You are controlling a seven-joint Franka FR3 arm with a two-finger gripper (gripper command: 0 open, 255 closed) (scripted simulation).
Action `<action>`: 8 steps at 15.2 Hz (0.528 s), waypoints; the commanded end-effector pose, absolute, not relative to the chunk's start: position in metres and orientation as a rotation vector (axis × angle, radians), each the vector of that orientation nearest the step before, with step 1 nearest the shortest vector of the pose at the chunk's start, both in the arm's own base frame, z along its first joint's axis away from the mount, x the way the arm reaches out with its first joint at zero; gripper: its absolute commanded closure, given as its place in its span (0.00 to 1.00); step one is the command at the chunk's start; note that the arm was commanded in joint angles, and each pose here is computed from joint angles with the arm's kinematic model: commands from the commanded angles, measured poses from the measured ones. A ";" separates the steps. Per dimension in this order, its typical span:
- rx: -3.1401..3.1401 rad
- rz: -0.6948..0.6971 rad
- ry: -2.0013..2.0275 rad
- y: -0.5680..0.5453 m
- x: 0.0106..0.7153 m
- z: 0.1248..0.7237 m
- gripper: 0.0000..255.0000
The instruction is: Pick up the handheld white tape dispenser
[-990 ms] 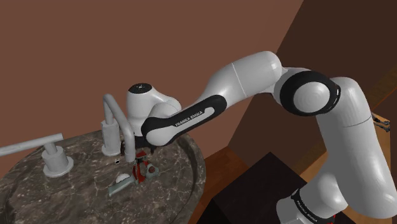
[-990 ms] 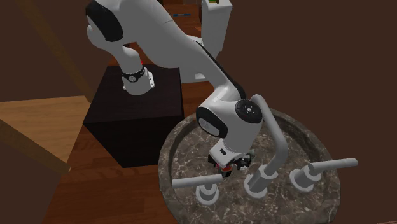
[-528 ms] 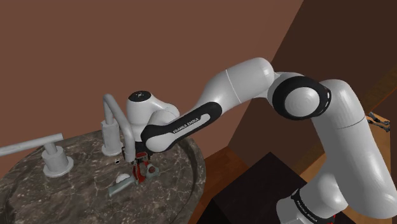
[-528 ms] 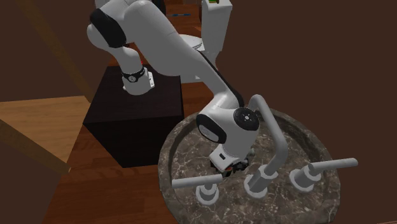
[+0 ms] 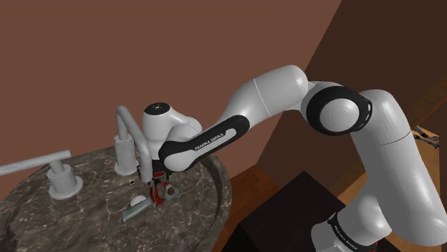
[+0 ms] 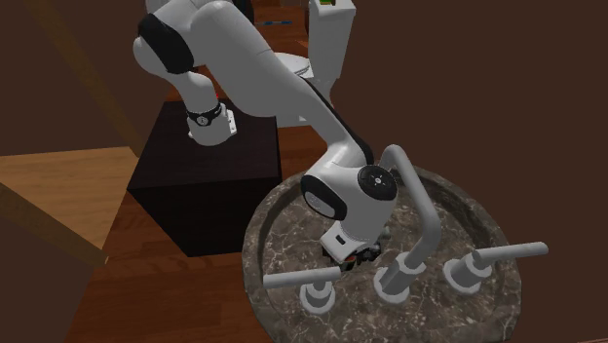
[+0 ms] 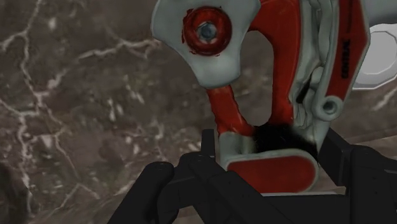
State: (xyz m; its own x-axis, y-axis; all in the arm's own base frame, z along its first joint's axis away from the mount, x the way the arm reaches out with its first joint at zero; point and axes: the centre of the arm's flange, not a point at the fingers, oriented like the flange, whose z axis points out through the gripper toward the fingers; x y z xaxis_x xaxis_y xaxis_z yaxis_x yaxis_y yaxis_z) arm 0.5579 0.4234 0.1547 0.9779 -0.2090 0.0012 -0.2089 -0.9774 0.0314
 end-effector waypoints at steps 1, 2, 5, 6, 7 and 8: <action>3.093 -0.004 -0.326 0.423 0.558 0.156 1.00; 3.093 -0.004 -0.326 0.423 0.558 0.161 1.00; 3.093 -0.004 -0.326 0.423 0.558 0.177 1.00; 3.093 -0.004 -0.326 0.423 0.558 0.182 1.00; 3.093 -0.004 -0.326 0.423 0.558 0.187 1.00; 3.093 -0.004 -0.326 0.423 0.558 0.193 1.00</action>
State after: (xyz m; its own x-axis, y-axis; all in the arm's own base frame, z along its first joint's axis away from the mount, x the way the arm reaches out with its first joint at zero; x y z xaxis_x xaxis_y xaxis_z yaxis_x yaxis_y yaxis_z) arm 0.5598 0.4231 0.1883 0.9780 -0.2085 0.0006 -0.2084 -0.9775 0.0316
